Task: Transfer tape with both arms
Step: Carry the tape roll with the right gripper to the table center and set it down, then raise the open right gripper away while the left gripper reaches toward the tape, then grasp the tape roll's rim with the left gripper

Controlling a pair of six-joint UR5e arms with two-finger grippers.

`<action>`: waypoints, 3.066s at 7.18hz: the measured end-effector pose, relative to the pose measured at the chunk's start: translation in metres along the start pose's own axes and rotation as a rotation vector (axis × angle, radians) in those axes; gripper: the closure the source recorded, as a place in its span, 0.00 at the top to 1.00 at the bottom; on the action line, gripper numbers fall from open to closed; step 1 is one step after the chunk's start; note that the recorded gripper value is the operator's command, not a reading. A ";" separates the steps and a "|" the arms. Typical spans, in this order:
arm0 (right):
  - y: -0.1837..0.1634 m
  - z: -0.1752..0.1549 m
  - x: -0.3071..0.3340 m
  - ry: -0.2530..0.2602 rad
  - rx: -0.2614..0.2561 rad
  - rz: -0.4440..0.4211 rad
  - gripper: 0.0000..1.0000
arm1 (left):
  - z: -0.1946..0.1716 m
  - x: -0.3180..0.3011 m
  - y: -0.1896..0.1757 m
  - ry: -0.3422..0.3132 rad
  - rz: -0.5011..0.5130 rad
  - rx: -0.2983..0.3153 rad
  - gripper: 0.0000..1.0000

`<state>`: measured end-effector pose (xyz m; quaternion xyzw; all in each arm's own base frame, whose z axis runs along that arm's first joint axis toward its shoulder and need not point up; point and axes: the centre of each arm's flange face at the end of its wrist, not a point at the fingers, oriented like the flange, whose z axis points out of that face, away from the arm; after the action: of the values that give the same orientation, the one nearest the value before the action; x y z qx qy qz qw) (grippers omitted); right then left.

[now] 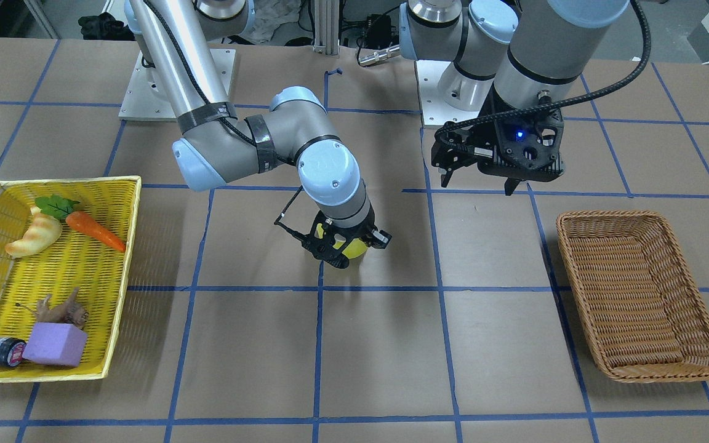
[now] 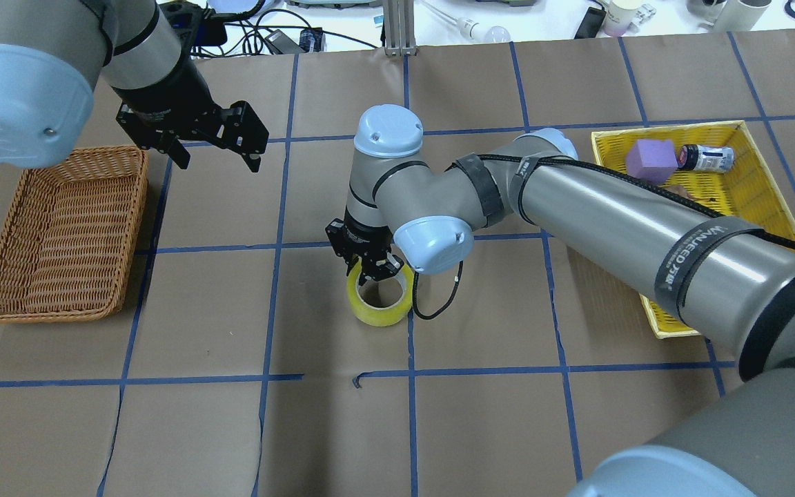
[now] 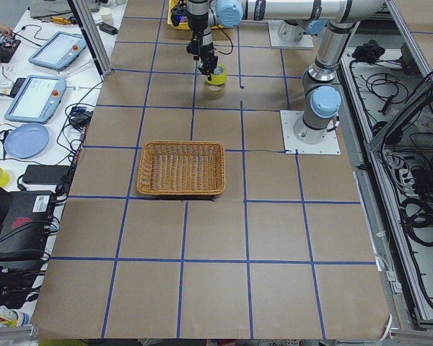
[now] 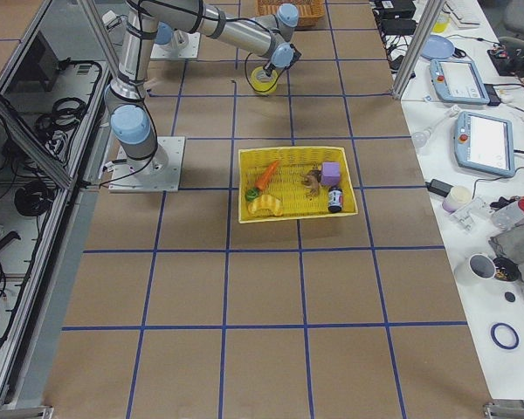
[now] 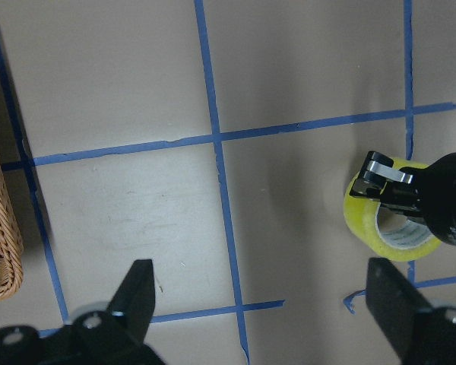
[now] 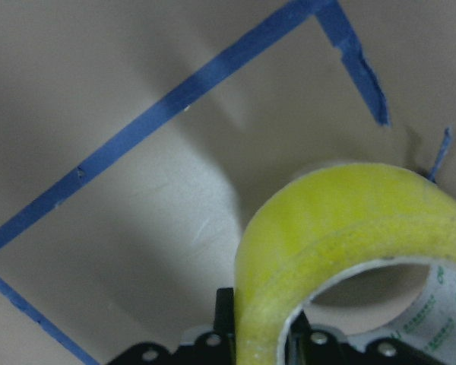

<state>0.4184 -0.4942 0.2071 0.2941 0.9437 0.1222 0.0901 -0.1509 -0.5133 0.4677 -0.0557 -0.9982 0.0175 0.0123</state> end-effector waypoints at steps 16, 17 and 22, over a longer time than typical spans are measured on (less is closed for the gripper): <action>-0.167 -0.261 0.204 0.149 0.174 -0.351 1.00 | 0.144 0.044 0.040 0.137 -0.020 -0.021 1.00; -0.158 -0.284 0.211 0.178 0.192 -0.361 1.00 | 0.174 0.046 0.048 0.138 -0.018 -0.030 1.00; -0.121 -0.340 0.208 0.123 0.177 -0.426 1.00 | 0.251 0.070 0.044 0.142 0.005 -0.069 0.99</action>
<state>0.1029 -0.5308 0.4773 0.0869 0.9951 0.0350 0.0302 -0.2225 -0.4706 0.2165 -0.0596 -0.9947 -0.0207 0.0811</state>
